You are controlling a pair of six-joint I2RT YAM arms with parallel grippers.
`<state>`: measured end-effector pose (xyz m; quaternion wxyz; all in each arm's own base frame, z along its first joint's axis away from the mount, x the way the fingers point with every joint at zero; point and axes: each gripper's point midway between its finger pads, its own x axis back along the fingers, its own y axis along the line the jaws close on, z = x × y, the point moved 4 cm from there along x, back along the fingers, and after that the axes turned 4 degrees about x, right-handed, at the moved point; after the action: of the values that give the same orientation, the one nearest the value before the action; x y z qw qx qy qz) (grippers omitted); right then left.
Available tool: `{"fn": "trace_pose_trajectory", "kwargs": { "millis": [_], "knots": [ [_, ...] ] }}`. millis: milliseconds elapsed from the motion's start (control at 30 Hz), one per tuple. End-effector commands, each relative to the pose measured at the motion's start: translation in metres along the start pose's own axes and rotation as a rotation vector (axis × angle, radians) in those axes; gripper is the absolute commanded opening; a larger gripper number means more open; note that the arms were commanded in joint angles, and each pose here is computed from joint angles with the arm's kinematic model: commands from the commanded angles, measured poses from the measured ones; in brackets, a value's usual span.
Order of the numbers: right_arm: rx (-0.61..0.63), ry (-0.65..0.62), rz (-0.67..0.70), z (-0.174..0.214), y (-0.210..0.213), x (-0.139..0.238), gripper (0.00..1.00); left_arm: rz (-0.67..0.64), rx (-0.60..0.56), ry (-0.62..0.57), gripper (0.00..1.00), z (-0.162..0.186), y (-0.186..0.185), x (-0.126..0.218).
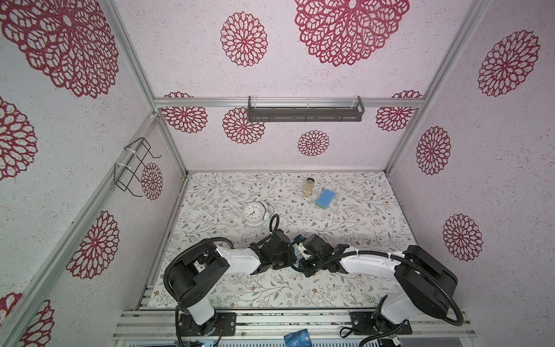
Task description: Fold a paper plane with a square sheet of paper (fold left side to right side)
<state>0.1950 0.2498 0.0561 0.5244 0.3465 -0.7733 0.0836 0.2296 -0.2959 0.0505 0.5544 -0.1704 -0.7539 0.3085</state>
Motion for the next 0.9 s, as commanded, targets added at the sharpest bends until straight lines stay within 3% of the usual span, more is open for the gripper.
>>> {"fn": "trace_pose_trajectory", "kwargs": {
  "millis": [0,133,233,867],
  "knots": [
    [-0.017,0.079,0.014,0.019,-0.004,-0.001,0.2,-0.064,0.044,-0.03,0.0,-0.002,0.012,-0.003],
    [-0.026,0.059,0.002,0.014,-0.001,0.003,0.37,-0.088,0.061,-0.041,0.0,-0.001,0.019,0.0],
    [-0.028,0.047,-0.005,0.01,0.0,0.007,0.42,-0.096,0.068,-0.043,0.0,-0.001,0.021,0.001],
    [0.079,0.134,0.023,0.021,0.005,-0.001,0.39,-0.079,0.136,-0.05,0.0,-0.003,0.023,-0.001]
  ]
}}
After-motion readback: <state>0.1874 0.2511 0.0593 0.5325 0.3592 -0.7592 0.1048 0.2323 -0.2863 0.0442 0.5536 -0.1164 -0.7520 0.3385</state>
